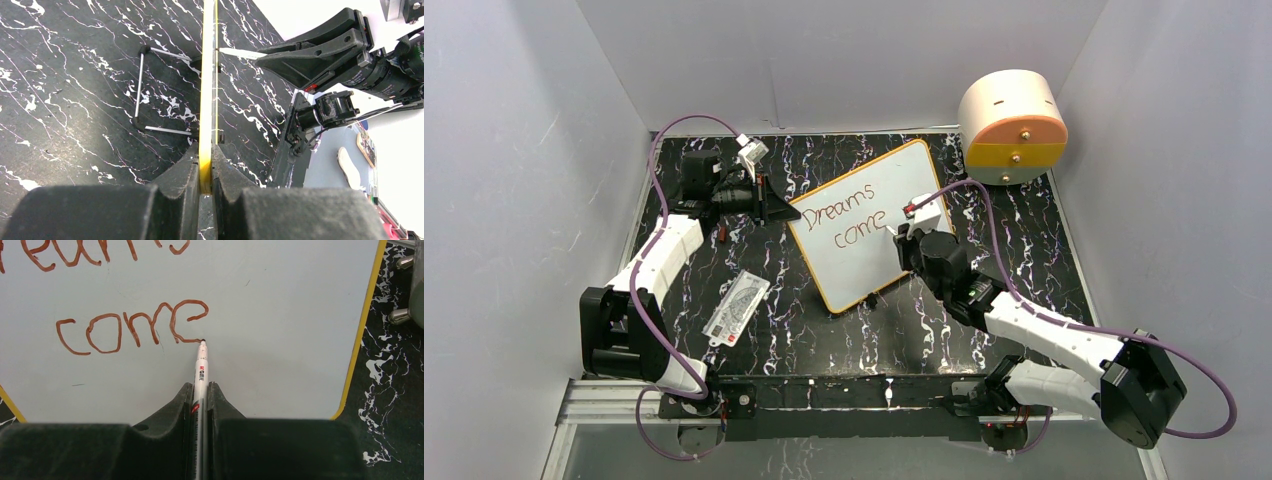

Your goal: Write a sentence on the whiteboard

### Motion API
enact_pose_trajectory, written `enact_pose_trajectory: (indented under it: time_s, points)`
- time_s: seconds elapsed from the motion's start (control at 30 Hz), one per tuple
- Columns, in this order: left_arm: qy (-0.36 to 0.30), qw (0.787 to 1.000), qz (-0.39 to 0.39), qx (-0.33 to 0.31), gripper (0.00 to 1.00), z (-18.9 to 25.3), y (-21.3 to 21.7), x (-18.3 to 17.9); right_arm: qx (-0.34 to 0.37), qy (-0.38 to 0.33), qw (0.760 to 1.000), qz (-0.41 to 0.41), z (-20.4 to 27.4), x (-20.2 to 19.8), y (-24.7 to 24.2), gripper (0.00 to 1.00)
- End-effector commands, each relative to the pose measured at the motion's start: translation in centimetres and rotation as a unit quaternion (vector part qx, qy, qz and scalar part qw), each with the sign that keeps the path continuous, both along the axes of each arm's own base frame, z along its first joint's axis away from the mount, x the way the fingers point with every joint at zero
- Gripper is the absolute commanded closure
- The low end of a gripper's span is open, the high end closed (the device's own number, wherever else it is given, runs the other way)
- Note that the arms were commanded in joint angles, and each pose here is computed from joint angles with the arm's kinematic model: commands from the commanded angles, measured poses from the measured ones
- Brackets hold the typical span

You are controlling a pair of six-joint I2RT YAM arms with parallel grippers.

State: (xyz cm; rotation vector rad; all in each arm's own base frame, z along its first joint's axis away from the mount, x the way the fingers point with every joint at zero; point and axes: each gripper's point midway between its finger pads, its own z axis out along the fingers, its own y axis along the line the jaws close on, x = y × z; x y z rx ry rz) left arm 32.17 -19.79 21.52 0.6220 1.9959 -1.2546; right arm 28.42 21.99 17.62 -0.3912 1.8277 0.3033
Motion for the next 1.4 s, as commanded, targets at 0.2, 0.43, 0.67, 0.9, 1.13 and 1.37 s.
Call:
enact_pose_trajectory:
  time_s: [0.2,0.43,0.67,0.9,1.13,1.37]
  points:
    - [0.053,0.997,0.008,0.06,1.0,-4.9,-0.1,-0.9,0.027,-0.043,0.999,0.006,3.5,0.5,0.0,1.0]
    - [0.054,0.997,0.007,0.06,1.0,-5.0,-0.1,-0.9,0.043,-0.062,0.997,0.031,5.0,0.3,0.9,1.0]
    - [0.056,0.997,0.005,0.06,1.0,-5.1,-0.2,-0.9,0.054,-0.07,0.995,0.035,5.6,0.9,1.7,1.0]
    - [0.055,0.997,0.004,0.059,1.0,-4.9,-0.2,-0.9,0.059,-0.076,0.995,0.039,6.0,1.1,2.1,1.0]
    - [0.053,0.997,0.003,0.058,1.0,-4.8,-0.2,-0.9,0.06,-0.077,0.995,0.036,6.2,1.1,1.9,1.0]
    - [0.052,0.997,0.005,0.059,1.0,-4.7,-0.2,-0.9,0.067,-0.077,0.994,0.039,6.5,1.1,2.1,1.0]
